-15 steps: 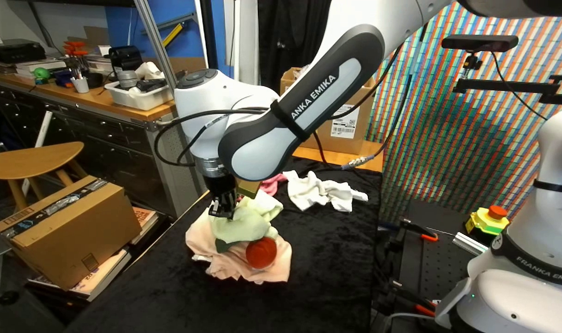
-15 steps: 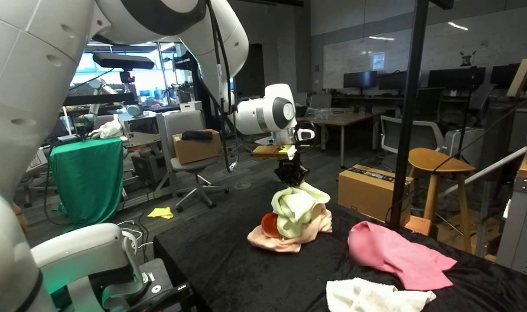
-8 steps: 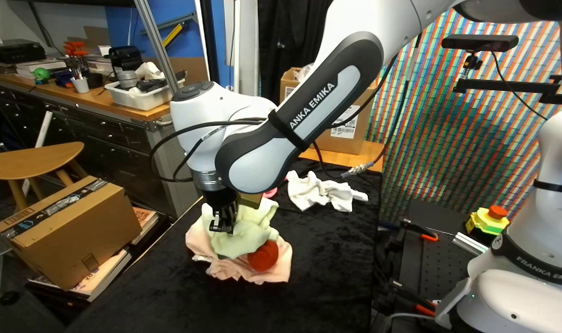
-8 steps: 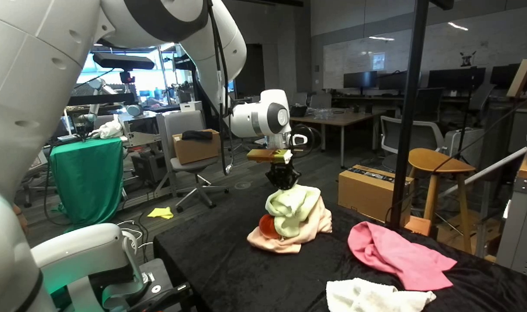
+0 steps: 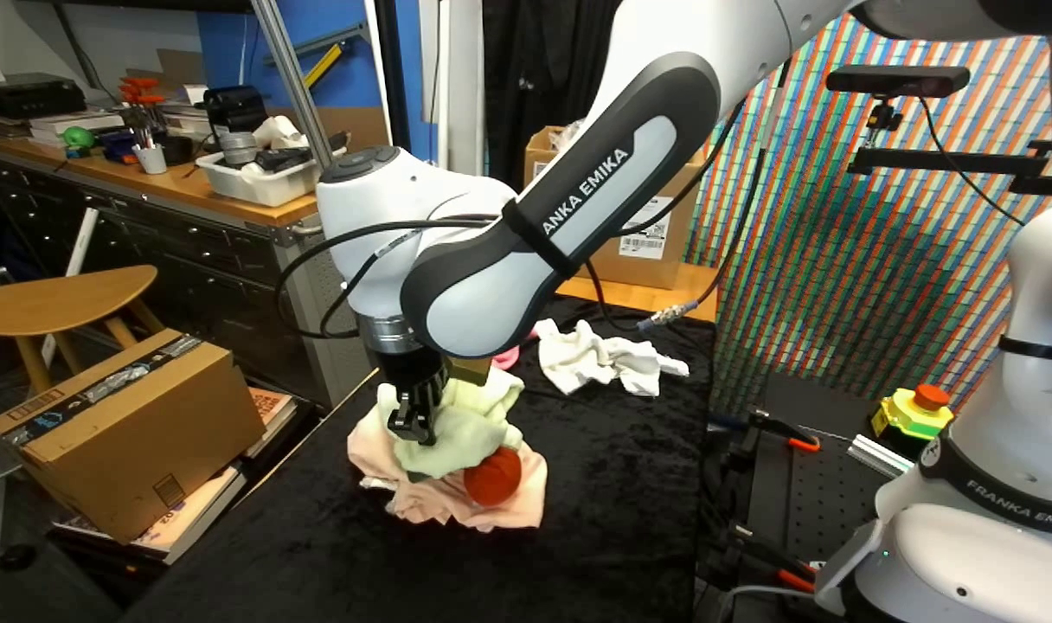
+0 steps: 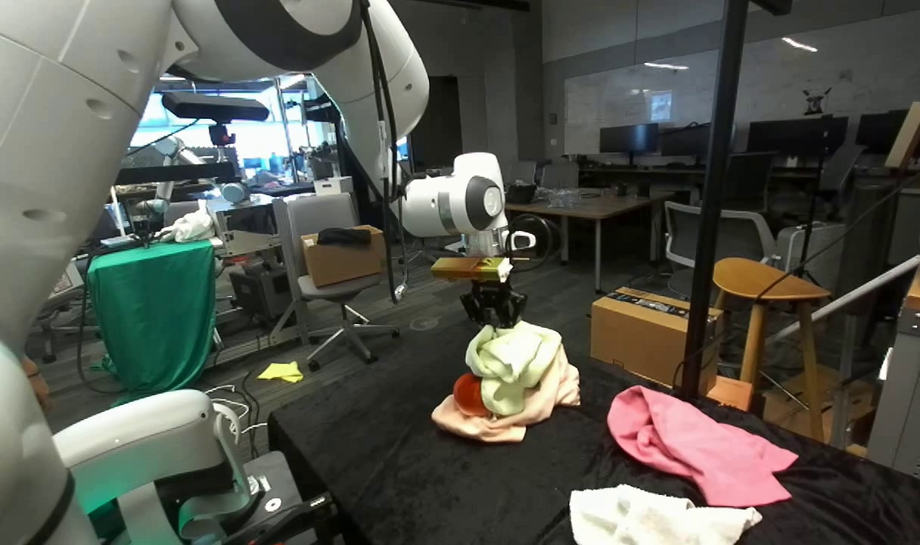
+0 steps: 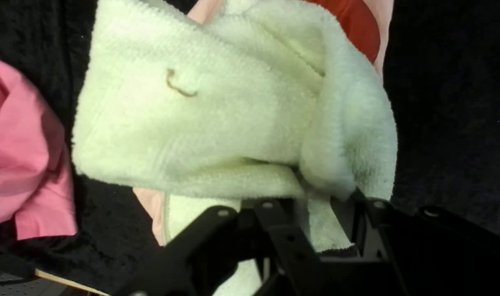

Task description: Pile all the objects in the middle of the table

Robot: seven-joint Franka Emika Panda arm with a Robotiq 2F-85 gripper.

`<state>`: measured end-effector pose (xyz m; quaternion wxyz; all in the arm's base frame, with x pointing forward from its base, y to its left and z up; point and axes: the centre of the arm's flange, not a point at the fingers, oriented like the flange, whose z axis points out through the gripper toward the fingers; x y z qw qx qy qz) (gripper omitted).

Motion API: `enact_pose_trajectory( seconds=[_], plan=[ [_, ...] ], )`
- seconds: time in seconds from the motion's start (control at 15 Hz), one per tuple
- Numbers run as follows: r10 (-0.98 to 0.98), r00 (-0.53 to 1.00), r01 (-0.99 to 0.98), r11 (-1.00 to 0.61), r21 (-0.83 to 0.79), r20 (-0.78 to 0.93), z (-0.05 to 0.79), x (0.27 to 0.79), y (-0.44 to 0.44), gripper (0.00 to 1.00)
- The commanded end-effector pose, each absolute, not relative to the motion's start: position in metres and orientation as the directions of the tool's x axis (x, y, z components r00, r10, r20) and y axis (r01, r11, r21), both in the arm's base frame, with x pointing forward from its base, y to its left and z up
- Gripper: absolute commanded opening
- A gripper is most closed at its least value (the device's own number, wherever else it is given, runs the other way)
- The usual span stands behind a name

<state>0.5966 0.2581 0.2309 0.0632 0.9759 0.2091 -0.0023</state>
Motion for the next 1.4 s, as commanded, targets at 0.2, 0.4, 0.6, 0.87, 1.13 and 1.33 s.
enact_pose_trajectory(
  seconds=[0.2, 0.4, 0.6, 0.87, 1.13, 1.33],
  plan=[
    [0.419, 0.908, 0.417, -0.902, 0.113, -0.003, 0.279, 0.601, 0.248, 0.95],
    [0.407, 0.913, 0.401, -0.908, 0.125, 0.031, 0.297, 0.605, 0.24, 1.0],
    [0.376, 0.924, 0.366, -0.922, 0.13, 0.065, 0.313, 0.609, 0.223, 1.0],
    [0.319, 0.943, 0.307, -0.944, 0.124, 0.092, 0.329, 0.612, 0.188, 1.0],
    [0.238, 0.966, 0.227, -0.967, 0.112, 0.096, 0.335, 0.608, 0.146, 1.0],
    [0.166, 0.982, 0.158, -0.983, 0.091, 0.086, 0.333, 0.599, 0.115, 1.0]
  ],
)
